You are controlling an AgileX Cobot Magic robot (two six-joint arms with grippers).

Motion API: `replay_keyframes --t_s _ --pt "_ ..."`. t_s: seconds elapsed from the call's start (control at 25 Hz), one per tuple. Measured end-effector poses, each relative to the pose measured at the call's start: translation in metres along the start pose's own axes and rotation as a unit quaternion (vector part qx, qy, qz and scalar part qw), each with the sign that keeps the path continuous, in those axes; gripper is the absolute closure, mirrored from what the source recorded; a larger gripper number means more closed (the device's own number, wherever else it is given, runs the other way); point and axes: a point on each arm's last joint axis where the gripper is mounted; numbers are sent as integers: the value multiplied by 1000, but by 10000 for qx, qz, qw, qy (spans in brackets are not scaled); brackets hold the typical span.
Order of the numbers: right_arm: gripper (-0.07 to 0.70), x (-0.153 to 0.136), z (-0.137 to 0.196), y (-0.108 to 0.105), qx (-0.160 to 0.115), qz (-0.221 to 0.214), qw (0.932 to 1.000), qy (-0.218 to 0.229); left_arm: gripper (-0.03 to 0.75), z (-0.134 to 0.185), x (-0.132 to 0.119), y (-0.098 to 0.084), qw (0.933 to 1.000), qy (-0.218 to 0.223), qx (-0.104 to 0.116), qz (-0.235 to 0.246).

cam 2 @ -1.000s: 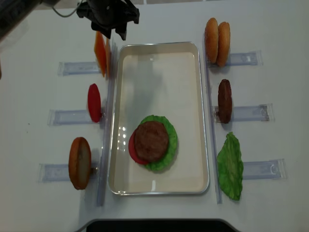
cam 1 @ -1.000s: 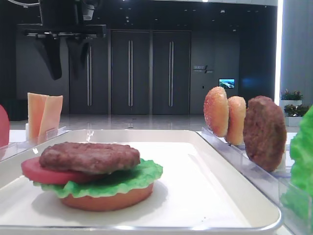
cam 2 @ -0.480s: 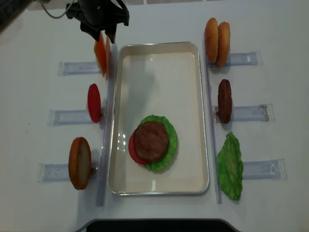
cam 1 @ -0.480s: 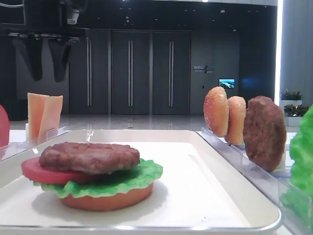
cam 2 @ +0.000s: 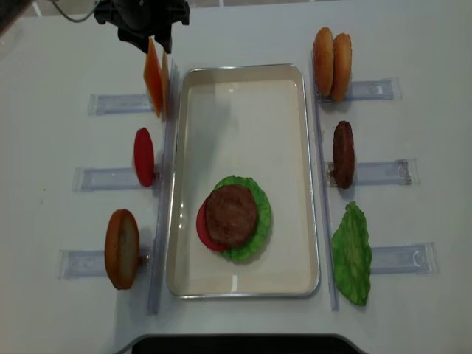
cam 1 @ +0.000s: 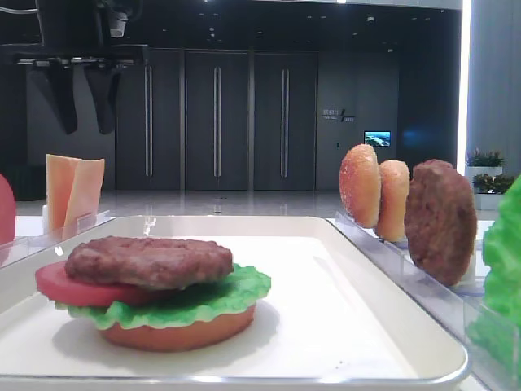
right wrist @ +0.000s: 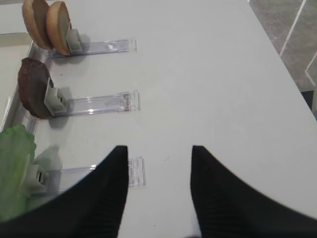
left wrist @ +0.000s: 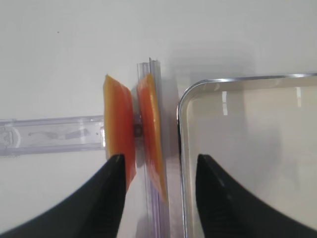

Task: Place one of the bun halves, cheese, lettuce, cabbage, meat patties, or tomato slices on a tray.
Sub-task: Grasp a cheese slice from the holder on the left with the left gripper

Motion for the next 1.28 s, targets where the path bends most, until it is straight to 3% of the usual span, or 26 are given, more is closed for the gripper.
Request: replay_keyframes --t_s 0.32,0.6,1.28 --pt "341 0 0 0 0 0 10000 0 358 0 -2 -1 10000 -12 3 15" --pt "341 0 0 0 0 0 10000 0 358 3 -29 -4 9997 257 -40 -46" --pt "341 0 0 0 0 0 10000 0 358 5 -55 -7 9992 366 -125 -113"
Point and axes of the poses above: a point on each arm's last joint axis where the gripper is mounted, x pointing back along that axis away from the gripper, y along the wrist's bending axis when the last joint is at zero, z = x × y, and after that the axes turned 1 degree about -x, right-handed
